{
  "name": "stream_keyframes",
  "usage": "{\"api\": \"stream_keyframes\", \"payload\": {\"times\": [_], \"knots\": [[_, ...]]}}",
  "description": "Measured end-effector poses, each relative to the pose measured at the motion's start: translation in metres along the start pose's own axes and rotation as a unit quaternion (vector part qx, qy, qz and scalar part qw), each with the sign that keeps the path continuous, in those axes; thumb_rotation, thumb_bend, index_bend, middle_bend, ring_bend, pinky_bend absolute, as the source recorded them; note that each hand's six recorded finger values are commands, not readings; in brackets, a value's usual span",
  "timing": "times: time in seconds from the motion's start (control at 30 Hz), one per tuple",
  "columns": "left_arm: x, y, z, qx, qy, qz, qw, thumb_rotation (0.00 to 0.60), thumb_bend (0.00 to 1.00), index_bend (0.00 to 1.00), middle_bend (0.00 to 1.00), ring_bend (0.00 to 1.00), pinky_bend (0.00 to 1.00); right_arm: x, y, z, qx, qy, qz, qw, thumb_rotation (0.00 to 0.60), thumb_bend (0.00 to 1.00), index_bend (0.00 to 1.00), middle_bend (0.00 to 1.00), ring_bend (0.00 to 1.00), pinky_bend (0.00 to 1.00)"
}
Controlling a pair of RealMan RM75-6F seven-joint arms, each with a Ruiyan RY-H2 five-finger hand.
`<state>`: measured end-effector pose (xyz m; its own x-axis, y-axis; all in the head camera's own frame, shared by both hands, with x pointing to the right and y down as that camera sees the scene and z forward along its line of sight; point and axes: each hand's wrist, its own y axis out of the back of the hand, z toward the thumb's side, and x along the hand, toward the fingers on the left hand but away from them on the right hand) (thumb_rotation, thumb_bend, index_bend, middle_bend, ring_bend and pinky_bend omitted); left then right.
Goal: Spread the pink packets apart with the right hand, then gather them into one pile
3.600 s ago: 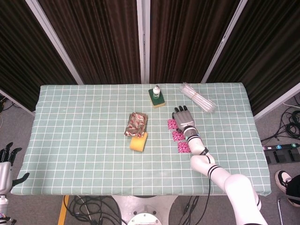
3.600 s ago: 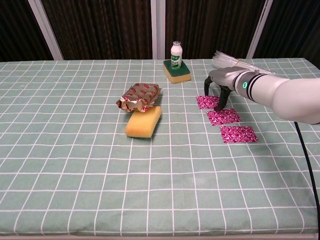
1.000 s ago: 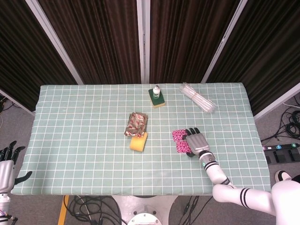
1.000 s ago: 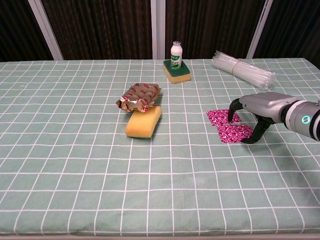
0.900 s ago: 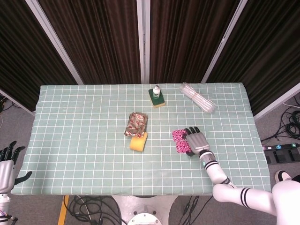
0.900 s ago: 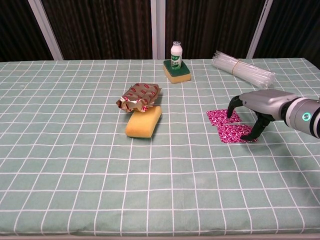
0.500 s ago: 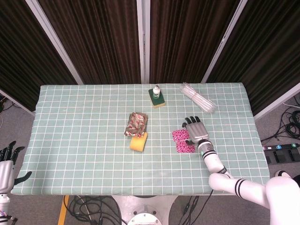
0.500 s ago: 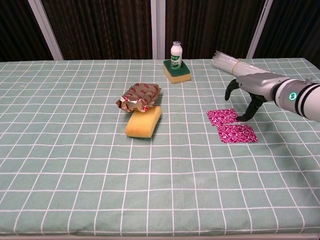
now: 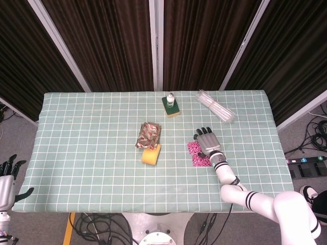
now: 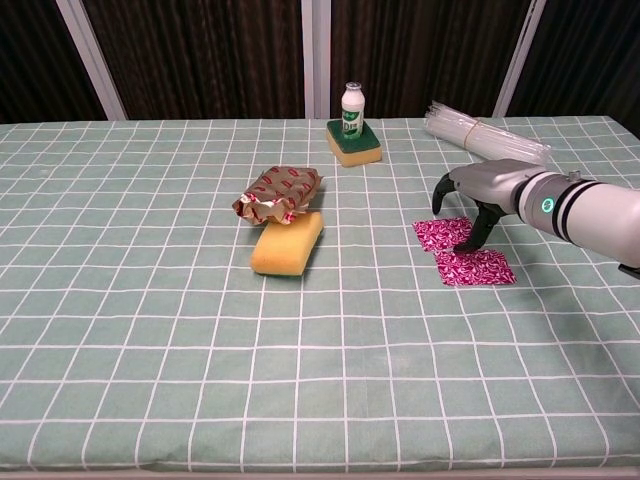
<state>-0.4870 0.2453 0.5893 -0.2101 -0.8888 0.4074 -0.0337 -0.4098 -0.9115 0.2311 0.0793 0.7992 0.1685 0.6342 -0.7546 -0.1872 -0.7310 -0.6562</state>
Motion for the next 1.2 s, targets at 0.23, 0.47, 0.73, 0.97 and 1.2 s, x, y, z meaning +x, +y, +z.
{"api": "stream_keyframes", "payload": {"times": [0.23, 0.47, 0.73, 0.97, 1.2], "knots": [[-0.0002, -0.0003, -0.0009, 0.000, 0.002, -0.001, 1.0000, 0.600, 0.12, 0.27, 0.18, 0.15, 0.17, -0.0014, -0.0013, -0.0008, 0.000, -0.002, 0.001, 1.0000, 0.554, 0.17, 0.26, 0.08, 0.00, 0.00], [-0.0004, -0.0008, -0.0012, -0.001, 0.002, -0.001, 1.0000, 0.600, 0.12, 0.27, 0.18, 0.15, 0.17, -0.0005, -0.0043, -0.0011, 0.001, -0.002, 0.003, 1.0000, 0.556, 0.16, 0.26, 0.08, 0.00, 0.00], [-0.0009, -0.0014, -0.0020, -0.001, 0.003, -0.001, 1.0000, 0.600, 0.12, 0.27, 0.18, 0.15, 0.17, -0.0018, -0.0063, -0.0019, 0.001, -0.006, 0.003, 1.0000, 0.554, 0.16, 0.34, 0.08, 0.00, 0.00], [-0.0008, -0.0012, -0.0022, -0.001, 0.004, -0.001, 1.0000, 0.600, 0.12, 0.27, 0.18, 0.15, 0.17, -0.0030, -0.0055, -0.0022, 0.000, -0.011, -0.003, 0.9999, 0.597, 0.17, 0.44, 0.11, 0.00, 0.00], [-0.0004, -0.0011, -0.0019, -0.002, 0.003, -0.001, 1.0000, 0.600, 0.12, 0.27, 0.18, 0.15, 0.17, -0.0024, -0.0010, -0.0035, -0.008, -0.014, -0.010, 0.9998, 0.595, 0.16, 0.45, 0.12, 0.00, 0.00]]}}
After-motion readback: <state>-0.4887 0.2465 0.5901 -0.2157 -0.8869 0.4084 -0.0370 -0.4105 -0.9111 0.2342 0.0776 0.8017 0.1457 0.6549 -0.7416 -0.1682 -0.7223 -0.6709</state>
